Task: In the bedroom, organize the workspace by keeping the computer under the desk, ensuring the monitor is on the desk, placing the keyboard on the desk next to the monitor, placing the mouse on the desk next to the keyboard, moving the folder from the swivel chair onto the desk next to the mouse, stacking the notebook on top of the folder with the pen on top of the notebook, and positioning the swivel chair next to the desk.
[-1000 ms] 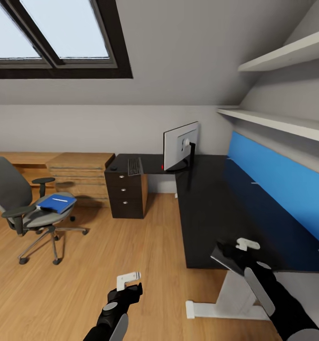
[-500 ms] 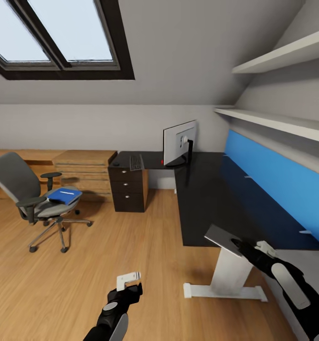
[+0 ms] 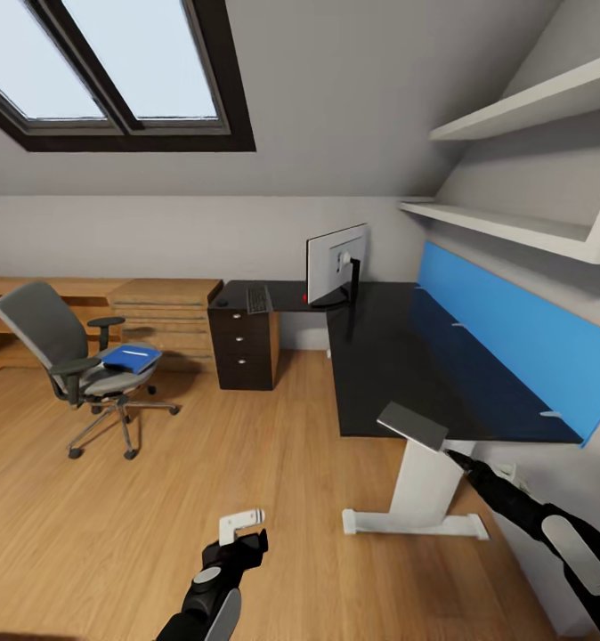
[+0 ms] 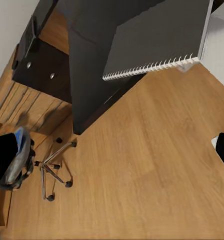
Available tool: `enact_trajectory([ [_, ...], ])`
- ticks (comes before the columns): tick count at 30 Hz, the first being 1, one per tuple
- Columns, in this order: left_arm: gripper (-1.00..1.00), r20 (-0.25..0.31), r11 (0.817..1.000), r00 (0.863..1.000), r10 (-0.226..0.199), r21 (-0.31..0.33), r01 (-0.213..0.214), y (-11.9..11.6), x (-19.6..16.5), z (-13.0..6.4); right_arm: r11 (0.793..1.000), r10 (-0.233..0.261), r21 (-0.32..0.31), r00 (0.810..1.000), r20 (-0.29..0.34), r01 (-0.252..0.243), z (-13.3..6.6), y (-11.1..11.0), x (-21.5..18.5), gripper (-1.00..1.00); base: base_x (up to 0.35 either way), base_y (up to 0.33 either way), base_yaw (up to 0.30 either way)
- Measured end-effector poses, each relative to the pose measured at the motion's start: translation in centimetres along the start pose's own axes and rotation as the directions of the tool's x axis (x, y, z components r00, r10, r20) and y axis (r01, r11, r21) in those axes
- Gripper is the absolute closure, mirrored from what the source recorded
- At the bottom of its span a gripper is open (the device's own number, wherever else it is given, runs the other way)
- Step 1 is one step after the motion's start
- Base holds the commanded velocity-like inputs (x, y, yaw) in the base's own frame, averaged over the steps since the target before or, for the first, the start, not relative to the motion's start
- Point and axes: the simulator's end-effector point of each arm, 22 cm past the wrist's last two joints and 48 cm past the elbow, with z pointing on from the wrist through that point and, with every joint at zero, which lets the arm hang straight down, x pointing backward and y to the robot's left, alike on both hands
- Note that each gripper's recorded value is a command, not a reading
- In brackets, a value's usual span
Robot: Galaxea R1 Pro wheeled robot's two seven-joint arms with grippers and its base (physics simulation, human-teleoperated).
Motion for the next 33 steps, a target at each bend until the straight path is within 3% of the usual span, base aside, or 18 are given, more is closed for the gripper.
enact_trajectory([
  [6, -1.0, 0.096, 0.999, 0.994, -0.043, 0.016, 0.042, -0.5, -2.3, -0.1, 0.994, 0.093, -0.066, 0.994, 0.061, -0.089, -1.2, -1.7, -1.9, -1.0, -0.021, 0.0, 0.0],
  [14, -1.0, 0.131, 0.998, 0.99, -0.051, 0.026, 0.048, -0.9, -2.3, 0.5, 0.984, 0.169, -0.086, 0.975, 0.142, -0.158, -2.0, -4.0, -4.0, -1.0, -0.003, 0.0, 0.0],
  [18, -1.0, 0.132, 0.998, 0.99, -0.051, 0.026, 0.048, -0.8, -2.0, 0.9, 0.983, 0.17, -0.092, 0.974, 0.15, -0.158, -1.8, -4.2, -3.9, -1.0, 0.0, 0.0, 0.0],
  [22, -1.0, 0.132, 0.999, 0.99, -0.051, 0.026, 0.048, -0.8, -1.6, 1.3, 0.986, 0.168, -0.05, 0.973, 0.156, -0.162, -1.4, -5.6, -3.5, -1.0, 0.0, 0.0, 0.0],
  [27, -1.0, 0.131, 0.999, 0.99, -0.05, 0.026, 0.047, -0.6, -1.0, 1.9, 0.984, 0.162, 0.05, 0.969, 0.185, -0.174, -0.9, -8.0, -3.1, -1.0, 0.0, 0.0, 0.0],
  [30, -1.0, 0.131, 0.999, 0.99, -0.05, 0.025, 0.047, -0.6, -0.7, 2.2, 0.98, 0.159, 0.084, 0.96, 0.229, -0.182, 0.0, -8.1, -2.8, -1.0, 0.0, 0.0, 0.0],
  [33, -1.0, 0.132, 0.999, 0.99, -0.049, 0.025, 0.046, -0.5, -0.4, 2.6, 0.975, 0.167, 0.089, 0.934, 0.315, -0.204, 1.0, -7.0, -2.7, -1.0, 0.0, 0.0, 0.0],
])
